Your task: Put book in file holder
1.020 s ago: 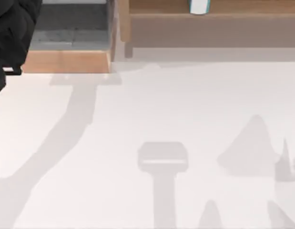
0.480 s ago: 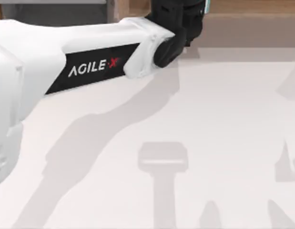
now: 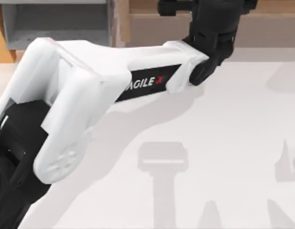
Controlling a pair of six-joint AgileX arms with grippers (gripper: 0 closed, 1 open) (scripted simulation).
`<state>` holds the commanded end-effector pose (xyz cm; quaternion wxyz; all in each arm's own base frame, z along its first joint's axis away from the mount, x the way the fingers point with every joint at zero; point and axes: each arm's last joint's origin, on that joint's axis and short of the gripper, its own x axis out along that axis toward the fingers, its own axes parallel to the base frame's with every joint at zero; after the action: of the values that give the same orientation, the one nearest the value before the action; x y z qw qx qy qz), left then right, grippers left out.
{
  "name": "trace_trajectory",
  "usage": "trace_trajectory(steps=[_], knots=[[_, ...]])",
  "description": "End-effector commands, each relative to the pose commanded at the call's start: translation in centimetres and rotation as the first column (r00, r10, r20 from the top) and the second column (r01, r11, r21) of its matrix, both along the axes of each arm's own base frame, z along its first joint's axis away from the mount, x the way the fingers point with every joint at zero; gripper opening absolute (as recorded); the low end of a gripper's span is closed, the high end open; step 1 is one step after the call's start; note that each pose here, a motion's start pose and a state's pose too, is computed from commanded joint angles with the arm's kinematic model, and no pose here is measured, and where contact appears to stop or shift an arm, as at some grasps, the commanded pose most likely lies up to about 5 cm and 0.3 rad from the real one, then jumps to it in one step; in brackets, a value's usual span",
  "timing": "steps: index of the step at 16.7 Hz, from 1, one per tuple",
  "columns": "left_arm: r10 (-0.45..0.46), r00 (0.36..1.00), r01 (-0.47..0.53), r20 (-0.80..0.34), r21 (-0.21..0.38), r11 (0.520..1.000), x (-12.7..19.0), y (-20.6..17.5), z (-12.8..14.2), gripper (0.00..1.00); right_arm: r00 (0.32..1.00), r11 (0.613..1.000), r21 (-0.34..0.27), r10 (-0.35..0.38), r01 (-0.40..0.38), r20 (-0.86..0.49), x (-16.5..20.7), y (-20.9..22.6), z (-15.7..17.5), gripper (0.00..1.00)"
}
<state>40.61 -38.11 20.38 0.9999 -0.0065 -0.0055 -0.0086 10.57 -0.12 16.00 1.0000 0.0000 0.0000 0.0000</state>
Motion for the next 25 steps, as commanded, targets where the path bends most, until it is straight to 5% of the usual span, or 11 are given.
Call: trace_trajectory(steps=[15,25], knots=[[0.000,1.000,0.000,0.000,0.000,1.000,2.0,0.0,0.0,1.00,1.000,1.000,0.000,0.000,0.000,0.000,0.0,0.0,0.0,1.00],[0.000,1.000,0.000,0.000,0.000,1.000,2.0,0.0,0.0,0.25,1.000,1.000,0.000,0.000,0.000,0.000,0.0,0.0,0.0,1.00]])
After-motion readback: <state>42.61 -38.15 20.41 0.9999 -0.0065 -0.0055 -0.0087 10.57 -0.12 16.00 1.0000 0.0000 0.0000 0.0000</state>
